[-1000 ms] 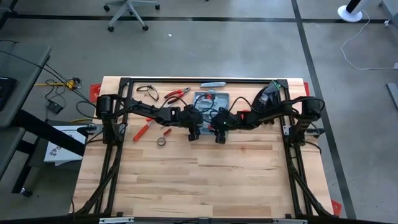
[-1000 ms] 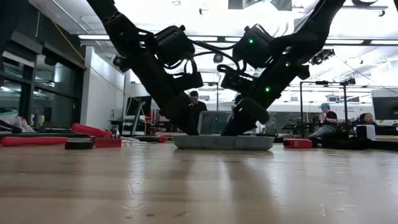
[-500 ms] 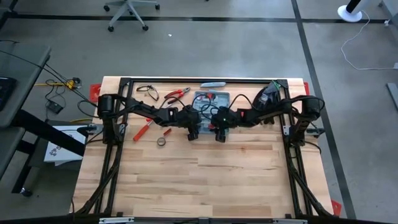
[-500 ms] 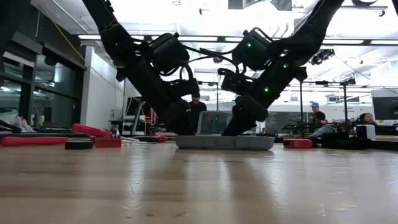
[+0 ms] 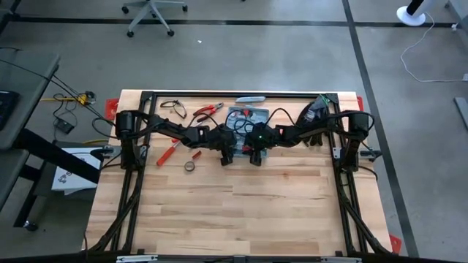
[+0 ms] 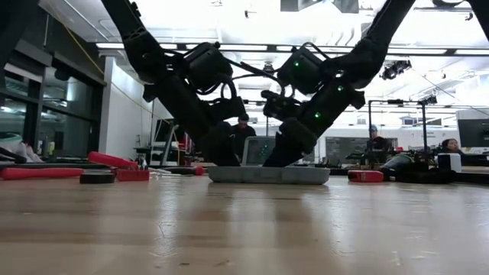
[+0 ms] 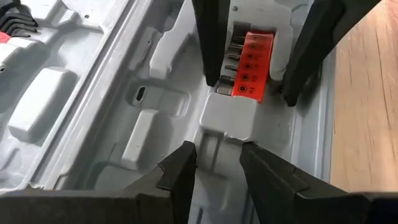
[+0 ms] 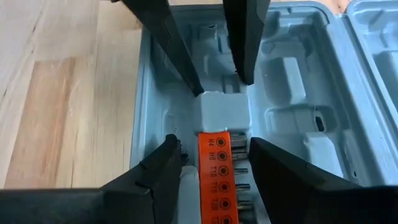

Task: Prefit tool cases
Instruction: Remove the orange multi-bit set from the gray tool case

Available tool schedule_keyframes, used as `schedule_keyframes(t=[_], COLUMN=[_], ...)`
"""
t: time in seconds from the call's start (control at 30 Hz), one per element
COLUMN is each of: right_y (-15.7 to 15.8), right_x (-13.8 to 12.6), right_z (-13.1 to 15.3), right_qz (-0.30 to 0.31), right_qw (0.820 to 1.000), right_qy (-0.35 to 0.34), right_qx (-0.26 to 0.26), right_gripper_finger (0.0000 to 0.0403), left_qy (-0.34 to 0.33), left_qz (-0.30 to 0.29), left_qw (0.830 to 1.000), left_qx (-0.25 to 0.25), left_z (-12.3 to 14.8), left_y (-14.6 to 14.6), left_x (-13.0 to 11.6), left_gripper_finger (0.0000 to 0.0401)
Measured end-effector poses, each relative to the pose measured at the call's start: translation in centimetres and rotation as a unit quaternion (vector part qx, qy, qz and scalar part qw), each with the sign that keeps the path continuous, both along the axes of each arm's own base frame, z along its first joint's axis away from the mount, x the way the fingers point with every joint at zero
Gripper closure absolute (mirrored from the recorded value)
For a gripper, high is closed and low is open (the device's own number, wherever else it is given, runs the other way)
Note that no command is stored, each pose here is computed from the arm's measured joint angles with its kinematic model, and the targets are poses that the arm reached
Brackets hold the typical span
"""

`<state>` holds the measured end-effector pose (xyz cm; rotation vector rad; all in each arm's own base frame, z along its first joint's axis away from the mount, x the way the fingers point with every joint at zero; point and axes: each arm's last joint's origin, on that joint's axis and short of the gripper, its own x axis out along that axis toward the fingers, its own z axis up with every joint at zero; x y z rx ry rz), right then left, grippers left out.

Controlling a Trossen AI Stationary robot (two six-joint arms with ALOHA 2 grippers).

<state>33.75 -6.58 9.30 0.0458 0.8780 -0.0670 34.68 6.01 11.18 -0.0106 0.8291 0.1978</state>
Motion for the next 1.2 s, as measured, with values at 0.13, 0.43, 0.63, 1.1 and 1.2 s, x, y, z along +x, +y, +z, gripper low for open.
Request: schedule_keyframes(t=[0.13, 0.43, 0.63, 1.1, 1.2], right_y=[0.1, 0.0, 0.0, 1.2, 1.5], right_x=[0.0, -0.3, -0.3, -0.7, -0.7], right_z=[0.0, -0.1, 0.1, 1.7, 1.7], right_qz=[-0.009, -0.045, -0.052, -0.101, -0.108], right_qw=[1.000, 0.999, 0.998, 0.983, 0.980], right_qy=[0.005, 0.023, 0.017, 0.035, 0.034], right_qx=[0.000, -0.007, -0.011, -0.146, -0.164], right_gripper_finger=[0.0218, 0.0315, 0.0366, 0.0402, 0.0401], left_qy=[0.002, 0.017, 0.020, 0.021, 0.017], left_qz=[0.000, 0.010, 0.011, 0.018, 0.019], left_qw=[1.000, 1.000, 1.000, 1.000, 1.000], left_qx=[0.000, 0.008, 0.010, 0.009, 0.007], left_z=[0.0, -0.1, -0.2, -0.2, -0.2], left_y=[-0.1, -0.1, 0.0, 0.0, 0.0], left_x=[0.0, -0.2, -0.2, -0.2, -0.2], left_gripper_finger=[0.0274, 0.0274, 0.0274, 0.0274, 0.0274])
